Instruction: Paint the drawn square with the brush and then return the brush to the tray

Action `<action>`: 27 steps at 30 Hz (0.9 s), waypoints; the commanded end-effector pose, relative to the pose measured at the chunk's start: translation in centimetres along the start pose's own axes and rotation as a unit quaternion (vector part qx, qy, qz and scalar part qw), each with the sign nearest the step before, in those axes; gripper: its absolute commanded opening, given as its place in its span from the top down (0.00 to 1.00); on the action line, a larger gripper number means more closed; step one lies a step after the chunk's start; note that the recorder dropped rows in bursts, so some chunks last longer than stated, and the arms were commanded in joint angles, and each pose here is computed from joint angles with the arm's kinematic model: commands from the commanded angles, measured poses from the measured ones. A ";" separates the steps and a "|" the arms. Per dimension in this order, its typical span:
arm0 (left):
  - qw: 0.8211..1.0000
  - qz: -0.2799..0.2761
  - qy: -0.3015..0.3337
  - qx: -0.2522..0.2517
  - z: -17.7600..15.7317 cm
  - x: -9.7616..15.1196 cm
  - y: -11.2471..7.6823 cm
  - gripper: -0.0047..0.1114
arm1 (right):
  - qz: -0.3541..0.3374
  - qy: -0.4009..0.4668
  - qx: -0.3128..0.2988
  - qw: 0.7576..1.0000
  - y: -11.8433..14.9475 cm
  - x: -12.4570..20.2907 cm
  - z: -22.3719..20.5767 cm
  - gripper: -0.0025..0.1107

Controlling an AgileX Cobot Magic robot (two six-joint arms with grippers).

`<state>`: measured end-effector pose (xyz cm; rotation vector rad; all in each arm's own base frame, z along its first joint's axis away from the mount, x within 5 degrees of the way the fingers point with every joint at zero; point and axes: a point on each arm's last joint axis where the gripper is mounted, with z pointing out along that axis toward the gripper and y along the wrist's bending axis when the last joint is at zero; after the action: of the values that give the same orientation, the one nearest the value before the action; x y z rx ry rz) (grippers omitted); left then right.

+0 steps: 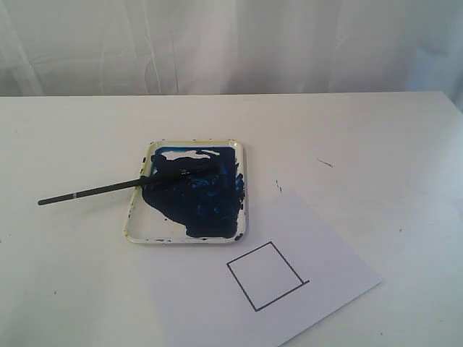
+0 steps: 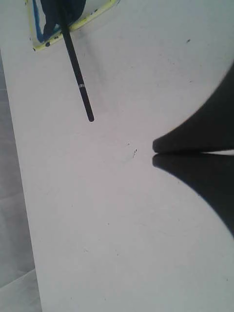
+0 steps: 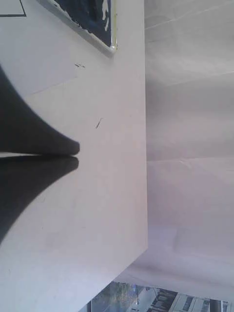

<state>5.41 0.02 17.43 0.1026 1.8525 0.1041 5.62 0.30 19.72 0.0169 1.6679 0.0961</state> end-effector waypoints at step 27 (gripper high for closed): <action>0.980 -0.162 -0.115 -0.003 -0.2 -1.9 0.4 0.96 | 0.031 -0.164 -0.014 0.986 0.2 -2.9 -0.5 0.98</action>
<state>5.71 0.08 18.92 -0.1173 1.6824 -0.0666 5.59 0.29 21.80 0.0343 1.4381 0.1248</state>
